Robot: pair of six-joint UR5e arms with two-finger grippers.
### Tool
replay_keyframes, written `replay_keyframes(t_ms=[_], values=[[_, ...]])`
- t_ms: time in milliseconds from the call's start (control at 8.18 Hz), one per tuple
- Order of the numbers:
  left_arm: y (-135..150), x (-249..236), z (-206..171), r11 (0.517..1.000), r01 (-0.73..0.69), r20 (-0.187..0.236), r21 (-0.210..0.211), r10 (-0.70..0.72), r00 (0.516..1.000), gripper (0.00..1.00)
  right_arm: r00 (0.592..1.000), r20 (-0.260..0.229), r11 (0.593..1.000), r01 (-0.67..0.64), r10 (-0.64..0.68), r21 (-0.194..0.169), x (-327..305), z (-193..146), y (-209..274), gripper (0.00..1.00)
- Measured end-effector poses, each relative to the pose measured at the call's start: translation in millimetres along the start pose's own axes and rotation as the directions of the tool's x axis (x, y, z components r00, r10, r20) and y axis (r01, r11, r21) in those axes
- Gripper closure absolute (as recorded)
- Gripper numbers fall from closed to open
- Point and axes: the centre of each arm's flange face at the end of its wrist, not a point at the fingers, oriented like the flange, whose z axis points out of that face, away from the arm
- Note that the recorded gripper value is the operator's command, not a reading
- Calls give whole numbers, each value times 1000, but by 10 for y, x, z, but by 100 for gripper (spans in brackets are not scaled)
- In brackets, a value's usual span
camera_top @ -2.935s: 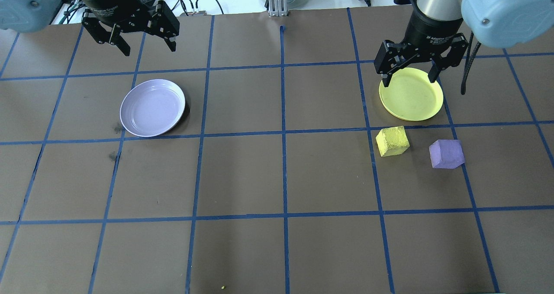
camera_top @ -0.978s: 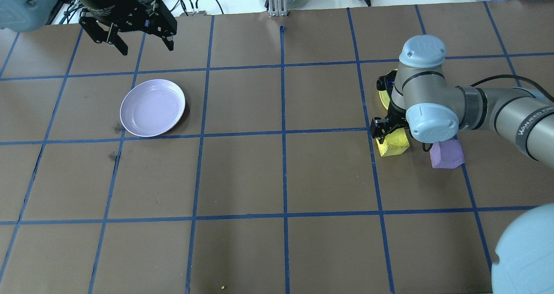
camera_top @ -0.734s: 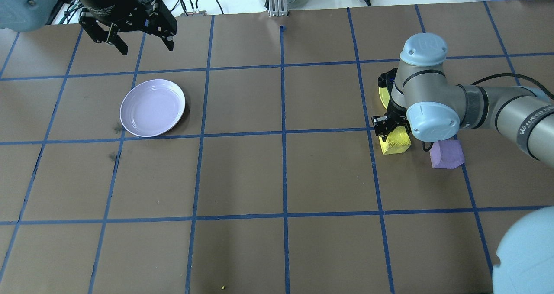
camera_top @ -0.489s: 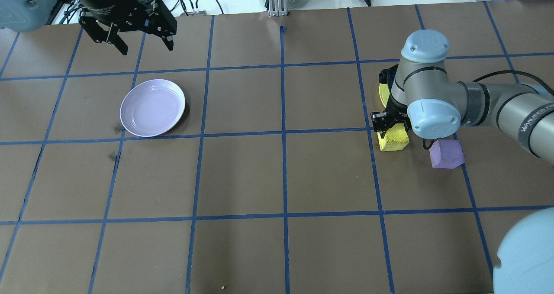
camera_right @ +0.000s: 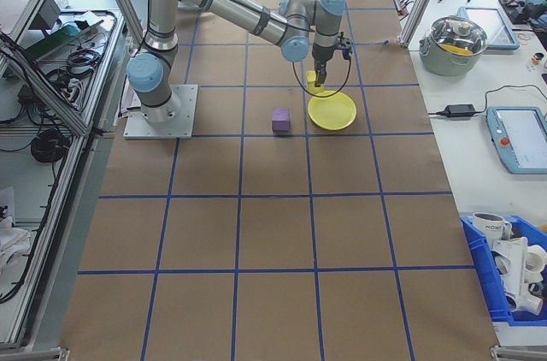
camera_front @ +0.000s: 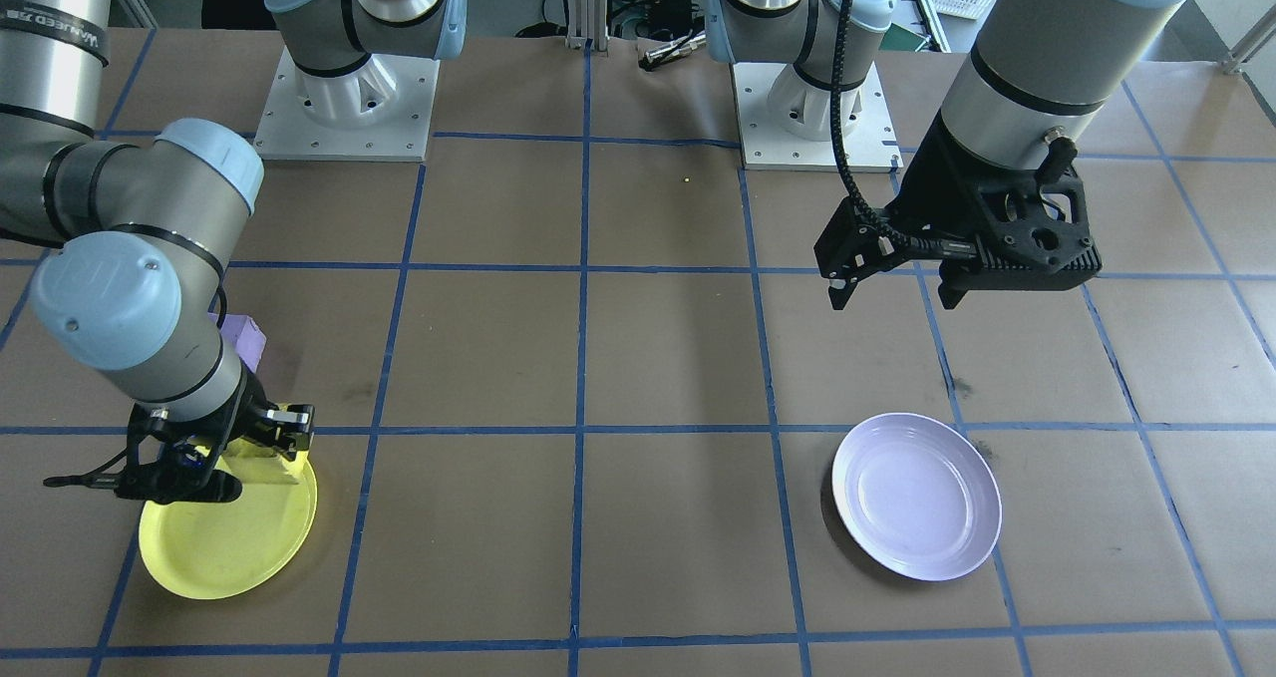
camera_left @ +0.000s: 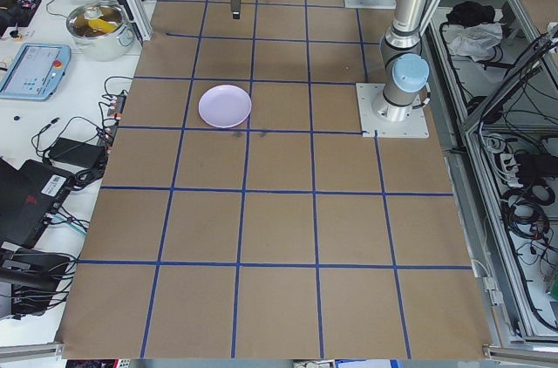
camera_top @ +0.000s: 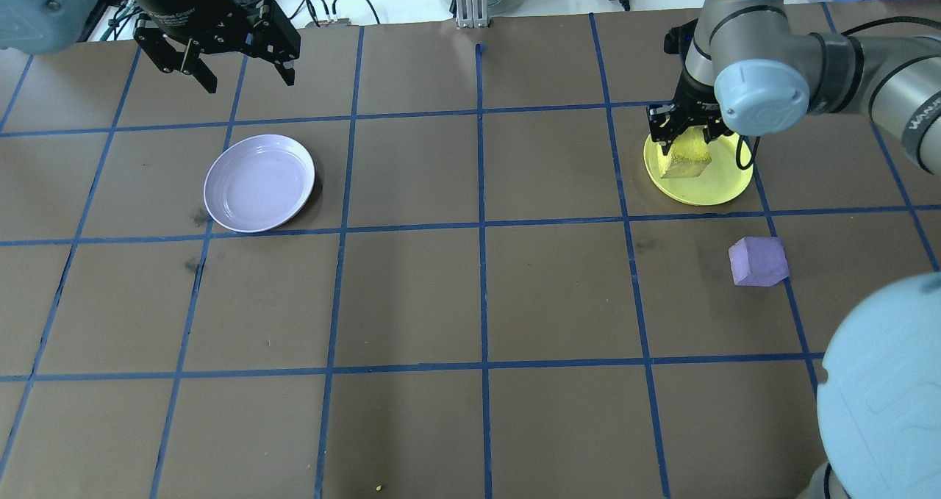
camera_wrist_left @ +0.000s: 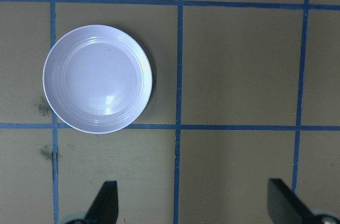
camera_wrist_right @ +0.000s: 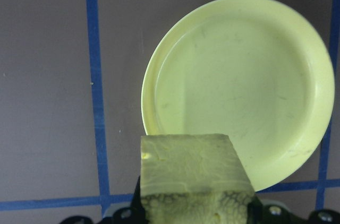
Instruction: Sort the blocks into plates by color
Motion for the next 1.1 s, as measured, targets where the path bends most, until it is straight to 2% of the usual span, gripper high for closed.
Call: replay_keyframes(t_ms=[245, 367, 489, 612, 856, 1101], values=[[0, 0, 0, 1000, 0, 0, 0, 0, 1000, 0, 1000, 23, 1000, -17, 17, -1, 362, 138, -391, 40], [0, 0, 1, 1000, 0, 0, 0, 0, 1000, 0, 999, 37, 1000, -25, 25, -7, 540, 277, -479, 16], [0, 0, 2, 1000, 0, 0, 0, 0, 1000, 0, 998, 51, 999, -30, 31, -19, 633, 407, -514, 12], [0, -1, 2, 1000, 0, 0, 0, 0, 1000, 0, 998, 59, 999, -34, 35, -27, 674, 486, -527, 3], [-1, 0, 1, 1000, 0, 0, 1, 0, 1000, 0, 997, 63, 999, -34, 36, -36, 718, 494, -512, 0], [2, 6, 2, 1000, -1, 0, 0, 1, 1000, 0, 997, 60, 998, -36, 39, -54, 780, 318, -422, 0]])
